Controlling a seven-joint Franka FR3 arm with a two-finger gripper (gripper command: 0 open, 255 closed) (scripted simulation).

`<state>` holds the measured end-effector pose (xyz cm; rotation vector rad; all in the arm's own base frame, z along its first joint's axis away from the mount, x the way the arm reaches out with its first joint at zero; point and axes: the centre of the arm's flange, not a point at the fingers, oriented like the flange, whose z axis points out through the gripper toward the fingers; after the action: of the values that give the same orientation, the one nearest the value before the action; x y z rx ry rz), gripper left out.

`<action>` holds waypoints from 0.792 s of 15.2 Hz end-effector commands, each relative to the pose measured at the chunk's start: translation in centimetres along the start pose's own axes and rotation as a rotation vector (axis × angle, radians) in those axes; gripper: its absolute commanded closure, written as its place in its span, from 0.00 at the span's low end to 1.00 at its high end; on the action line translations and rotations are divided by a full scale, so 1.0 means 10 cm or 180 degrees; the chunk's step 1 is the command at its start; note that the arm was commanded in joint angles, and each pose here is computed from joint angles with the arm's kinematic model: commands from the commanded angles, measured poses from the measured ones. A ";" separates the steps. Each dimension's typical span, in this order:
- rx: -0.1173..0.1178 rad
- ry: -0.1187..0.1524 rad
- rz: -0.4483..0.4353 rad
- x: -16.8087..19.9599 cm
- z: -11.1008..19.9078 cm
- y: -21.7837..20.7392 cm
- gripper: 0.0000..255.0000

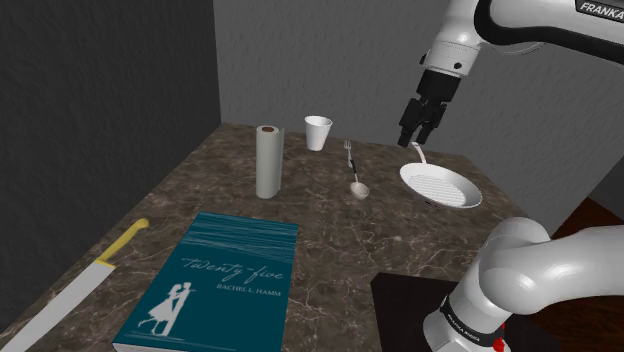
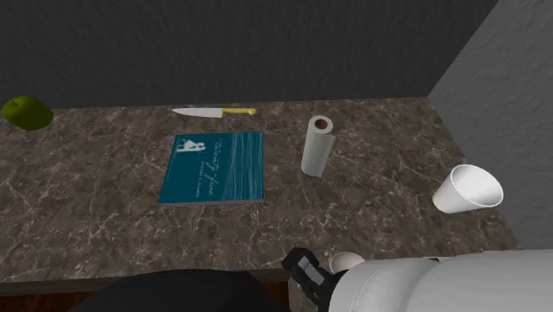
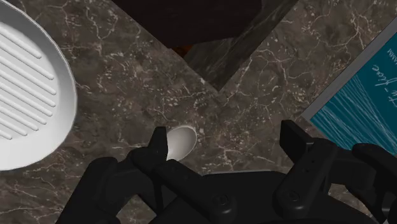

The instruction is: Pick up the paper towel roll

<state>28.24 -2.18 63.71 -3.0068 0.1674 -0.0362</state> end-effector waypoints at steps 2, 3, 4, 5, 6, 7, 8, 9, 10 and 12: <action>-0.0019 0.0003 -0.0046 0.12 0.02 -0.06 0.00; -0.0037 0.0005 -0.0091 0.23 0.03 -0.13 0.00; -0.0056 0.0008 -0.0137 0.35 0.05 -0.19 0.00; -0.0074 0.0010 -0.0183 0.47 0.07 -0.26 0.00; -0.0093 0.0013 -0.0228 0.58 0.09 -0.33 0.00; -0.0112 0.0015 -0.0274 0.69 0.11 -0.40 0.00; -0.0130 0.0018 -0.0319 0.80 0.12 -0.48 0.00; -0.0149 0.0021 -0.0365 0.92 0.14 -0.55 0.00; -0.0168 0.0023 -0.0411 1.03 0.16 -0.63 0.00; -0.0205 0.0028 -0.0502 1.24 0.20 -0.78 0.00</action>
<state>40.37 3.68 63.38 -3.0718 -0.0463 -0.0580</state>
